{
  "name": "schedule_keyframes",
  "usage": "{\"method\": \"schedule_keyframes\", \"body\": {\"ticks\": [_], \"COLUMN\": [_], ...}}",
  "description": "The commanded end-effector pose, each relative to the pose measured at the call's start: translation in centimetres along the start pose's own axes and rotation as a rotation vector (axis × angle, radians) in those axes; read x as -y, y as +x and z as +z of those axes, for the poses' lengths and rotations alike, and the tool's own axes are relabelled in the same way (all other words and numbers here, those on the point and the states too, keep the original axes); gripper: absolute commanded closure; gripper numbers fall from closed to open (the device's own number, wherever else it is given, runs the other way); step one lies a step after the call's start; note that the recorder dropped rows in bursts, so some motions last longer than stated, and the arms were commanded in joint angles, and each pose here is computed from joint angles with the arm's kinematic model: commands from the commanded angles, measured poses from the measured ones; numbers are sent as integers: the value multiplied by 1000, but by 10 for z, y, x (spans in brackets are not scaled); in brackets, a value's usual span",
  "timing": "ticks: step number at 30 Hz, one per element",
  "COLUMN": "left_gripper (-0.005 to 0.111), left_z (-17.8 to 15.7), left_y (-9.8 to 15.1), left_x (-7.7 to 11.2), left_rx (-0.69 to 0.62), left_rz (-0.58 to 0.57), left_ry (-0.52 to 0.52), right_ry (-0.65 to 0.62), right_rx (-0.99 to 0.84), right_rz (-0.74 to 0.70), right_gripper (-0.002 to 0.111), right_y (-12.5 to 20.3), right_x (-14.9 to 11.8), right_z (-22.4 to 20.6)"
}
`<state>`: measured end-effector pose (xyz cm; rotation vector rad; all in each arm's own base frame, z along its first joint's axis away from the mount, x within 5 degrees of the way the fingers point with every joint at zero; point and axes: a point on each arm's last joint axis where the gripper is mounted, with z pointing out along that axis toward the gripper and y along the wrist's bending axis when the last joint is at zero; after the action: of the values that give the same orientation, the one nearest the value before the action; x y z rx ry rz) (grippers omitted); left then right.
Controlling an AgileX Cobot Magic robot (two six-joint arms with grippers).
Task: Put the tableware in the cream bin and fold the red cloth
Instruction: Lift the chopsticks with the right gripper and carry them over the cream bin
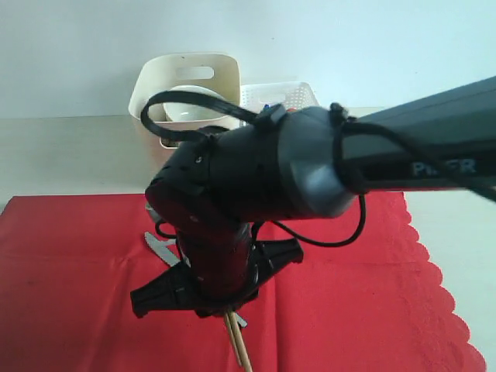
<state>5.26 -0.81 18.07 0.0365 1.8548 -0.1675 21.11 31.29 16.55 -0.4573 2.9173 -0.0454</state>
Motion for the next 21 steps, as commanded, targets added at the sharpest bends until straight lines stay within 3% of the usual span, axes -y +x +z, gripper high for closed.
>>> {"method": "schedule_keyframes", "body": {"ticks": [1,15,21], "left_gripper": [107,107,107], "left_z": [0,0,0], "left_y": [0,0,0], "left_x": [0,0,0], "left_rx": [12,12,12], "left_rz": [-9,-9,-9], "left_ry": [-2,-2,-2], "right_ry": [10,4,-86], "right_rx": [123,445,723], "right_rz": [-89,-385,-344], "right_gripper": [108,108,108], "right_y": [-9,-30,-82], "right_x": [10,14,45], "right_z": [-25,-66,-93]}}
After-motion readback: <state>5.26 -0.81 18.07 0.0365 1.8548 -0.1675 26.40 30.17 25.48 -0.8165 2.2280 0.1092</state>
